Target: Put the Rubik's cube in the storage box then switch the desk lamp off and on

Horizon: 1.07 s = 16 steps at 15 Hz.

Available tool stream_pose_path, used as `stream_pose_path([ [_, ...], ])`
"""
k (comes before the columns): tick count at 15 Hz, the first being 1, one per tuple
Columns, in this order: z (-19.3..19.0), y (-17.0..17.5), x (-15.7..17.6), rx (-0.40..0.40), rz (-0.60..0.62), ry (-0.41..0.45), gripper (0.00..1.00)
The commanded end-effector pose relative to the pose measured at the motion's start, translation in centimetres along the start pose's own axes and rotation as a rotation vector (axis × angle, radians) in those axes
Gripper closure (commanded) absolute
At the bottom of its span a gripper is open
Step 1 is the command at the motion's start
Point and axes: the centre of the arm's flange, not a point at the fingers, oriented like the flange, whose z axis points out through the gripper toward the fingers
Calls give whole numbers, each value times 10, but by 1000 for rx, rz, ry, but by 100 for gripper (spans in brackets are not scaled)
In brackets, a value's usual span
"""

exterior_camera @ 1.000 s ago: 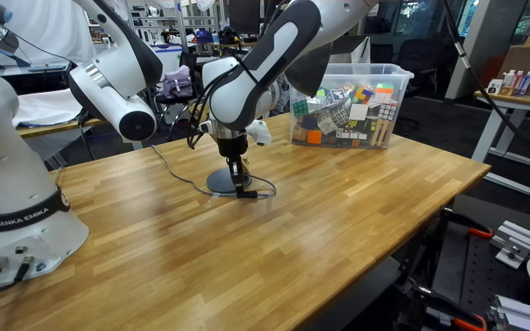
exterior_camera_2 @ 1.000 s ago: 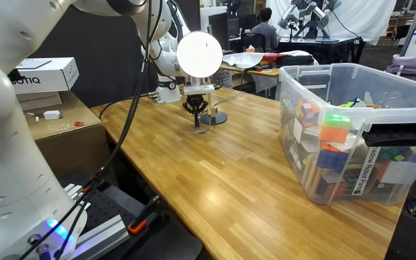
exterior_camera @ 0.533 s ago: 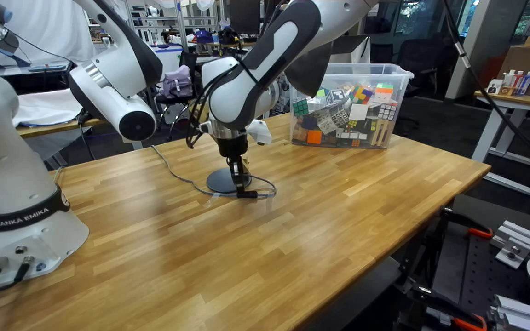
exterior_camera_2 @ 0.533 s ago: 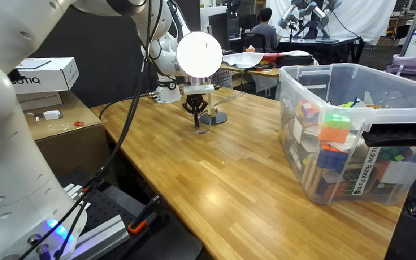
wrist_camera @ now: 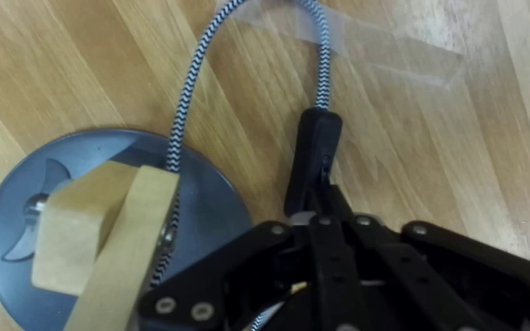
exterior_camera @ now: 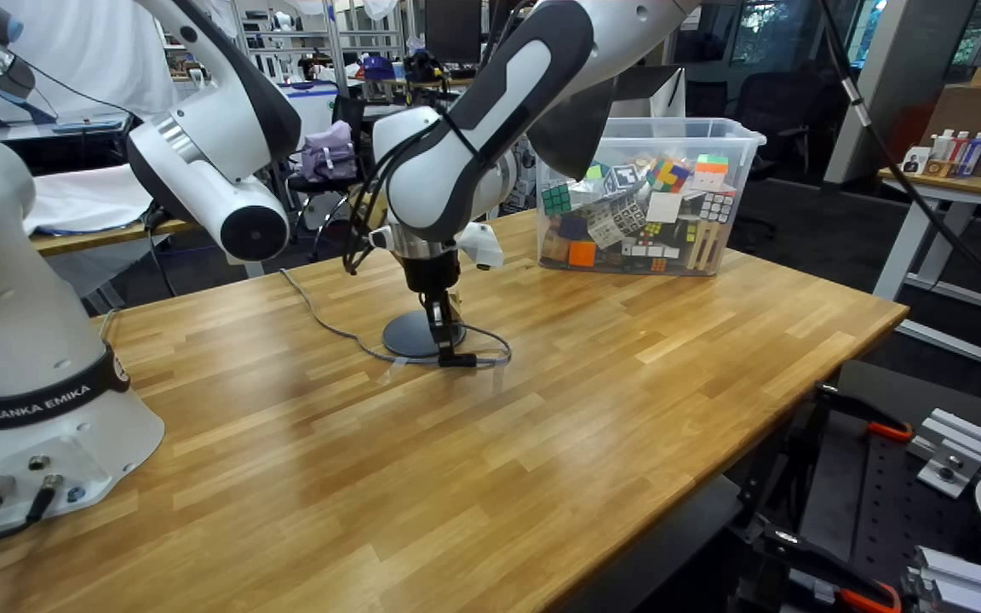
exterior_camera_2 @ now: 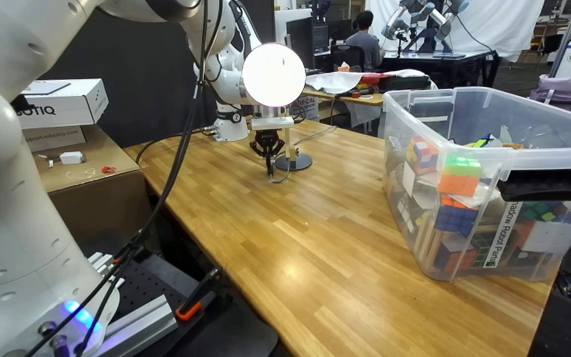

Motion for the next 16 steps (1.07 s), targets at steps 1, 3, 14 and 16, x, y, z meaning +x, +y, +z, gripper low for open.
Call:
stream_pose_path([
  [1,-2,-1,-2,-2,-13,-26,100],
  [3,-2,-2,-4,-1,-10,-28,100],
  [14,-3,-2,-12,0,4,-30,100],
  [16,-1,-4,-13,6,10,-27,100],
])
